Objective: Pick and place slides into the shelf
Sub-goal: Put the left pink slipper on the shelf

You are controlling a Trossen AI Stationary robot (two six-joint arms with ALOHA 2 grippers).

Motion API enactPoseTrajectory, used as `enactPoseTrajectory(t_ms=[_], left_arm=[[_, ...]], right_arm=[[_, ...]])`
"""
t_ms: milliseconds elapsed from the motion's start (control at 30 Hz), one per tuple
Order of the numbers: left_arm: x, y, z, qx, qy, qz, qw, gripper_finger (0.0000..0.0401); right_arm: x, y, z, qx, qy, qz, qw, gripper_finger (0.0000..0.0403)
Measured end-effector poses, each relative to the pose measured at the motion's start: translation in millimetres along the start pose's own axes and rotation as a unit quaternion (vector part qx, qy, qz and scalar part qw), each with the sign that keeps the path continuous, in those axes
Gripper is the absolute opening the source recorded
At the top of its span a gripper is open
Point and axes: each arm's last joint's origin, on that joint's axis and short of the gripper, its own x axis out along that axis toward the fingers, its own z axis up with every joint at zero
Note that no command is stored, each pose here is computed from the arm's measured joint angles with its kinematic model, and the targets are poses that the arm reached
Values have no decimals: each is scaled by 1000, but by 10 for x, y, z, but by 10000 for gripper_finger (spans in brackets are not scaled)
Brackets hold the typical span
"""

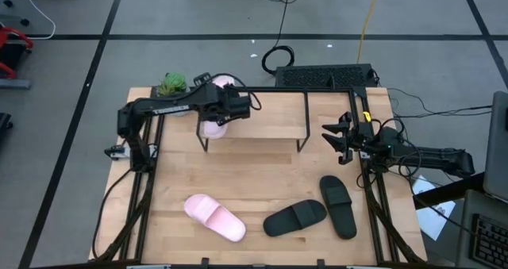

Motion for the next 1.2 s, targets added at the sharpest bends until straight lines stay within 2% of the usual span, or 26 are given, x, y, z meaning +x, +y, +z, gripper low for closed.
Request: enactPoseTrajectory(t_ms=[267,467,767,1200], left_arm=[[-20,-103,-120,7,0,3,1000,0],[144,-196,-60,10,25,16,1000,0],[239,-185,-32,-4,42,13,999,0],[446,-250,44,19,68,32,997,0]], right_arm=[[0,4,30,0,-16,2,1000,141],[-1,4,31,4,-16,2,1000,141],[-1,4,31,0,-16,2,1000,141],[0,4,31,0,-16,2,1000,141]])
